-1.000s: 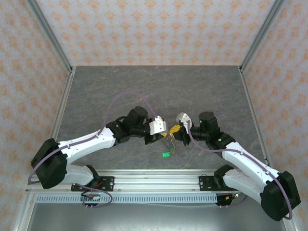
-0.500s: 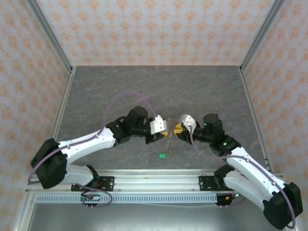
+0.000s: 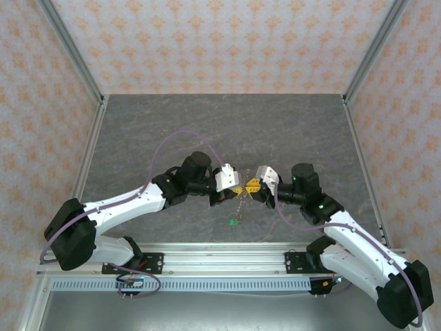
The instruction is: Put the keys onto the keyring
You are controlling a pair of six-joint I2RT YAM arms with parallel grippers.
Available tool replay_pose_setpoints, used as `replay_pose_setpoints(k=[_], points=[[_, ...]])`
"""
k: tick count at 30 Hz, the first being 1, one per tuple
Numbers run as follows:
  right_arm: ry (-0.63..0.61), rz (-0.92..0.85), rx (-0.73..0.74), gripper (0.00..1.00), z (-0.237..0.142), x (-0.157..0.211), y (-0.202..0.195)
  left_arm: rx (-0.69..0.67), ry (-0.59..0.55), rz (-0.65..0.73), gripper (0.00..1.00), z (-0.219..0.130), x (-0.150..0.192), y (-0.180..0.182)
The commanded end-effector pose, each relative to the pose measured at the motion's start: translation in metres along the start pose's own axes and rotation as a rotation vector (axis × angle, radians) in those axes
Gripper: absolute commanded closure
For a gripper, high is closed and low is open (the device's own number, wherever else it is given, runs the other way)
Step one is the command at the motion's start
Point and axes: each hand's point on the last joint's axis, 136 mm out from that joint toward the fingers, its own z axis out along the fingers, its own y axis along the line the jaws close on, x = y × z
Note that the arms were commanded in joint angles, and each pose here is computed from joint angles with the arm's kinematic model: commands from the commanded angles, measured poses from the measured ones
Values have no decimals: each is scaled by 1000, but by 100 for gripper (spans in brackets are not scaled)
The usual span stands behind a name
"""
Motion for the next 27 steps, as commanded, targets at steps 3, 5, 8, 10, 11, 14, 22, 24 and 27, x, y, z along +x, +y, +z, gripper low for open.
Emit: replay_pose_setpoints(k=[3, 5, 8, 10, 11, 14, 22, 24, 27], points=[[-29, -35, -53, 84, 2, -6, 7, 17, -72, 27, 100, 0, -18, -3], [-25, -32, -63, 83, 3, -4, 8, 14, -74, 28, 100, -1, -19, -2], [-24, -34, -80, 81, 3, -5, 11, 11, -70, 28, 100, -2, -18, -2], [-13, -41, -63, 80, 1, -4, 8, 10, -69, 27, 100, -2, -17, -3], [-7, -45, -43, 80, 1, -3, 6, 6, -68, 28, 100, -3, -17, -2], [-5, -74, 16, 80, -3, -3, -1, -4, -60, 30, 100, -3, -15, -1], [5, -95, -30, 78, -7, -5, 8, -9, -57, 30, 100, -4, -14, -1], [7, -91, -46, 77, -5, -5, 9, -8, -59, 30, 100, -4, -15, -1], [-5, -93, -69, 77, -2, -7, 10, -2, -58, 33, 100, -3, -15, -1]])
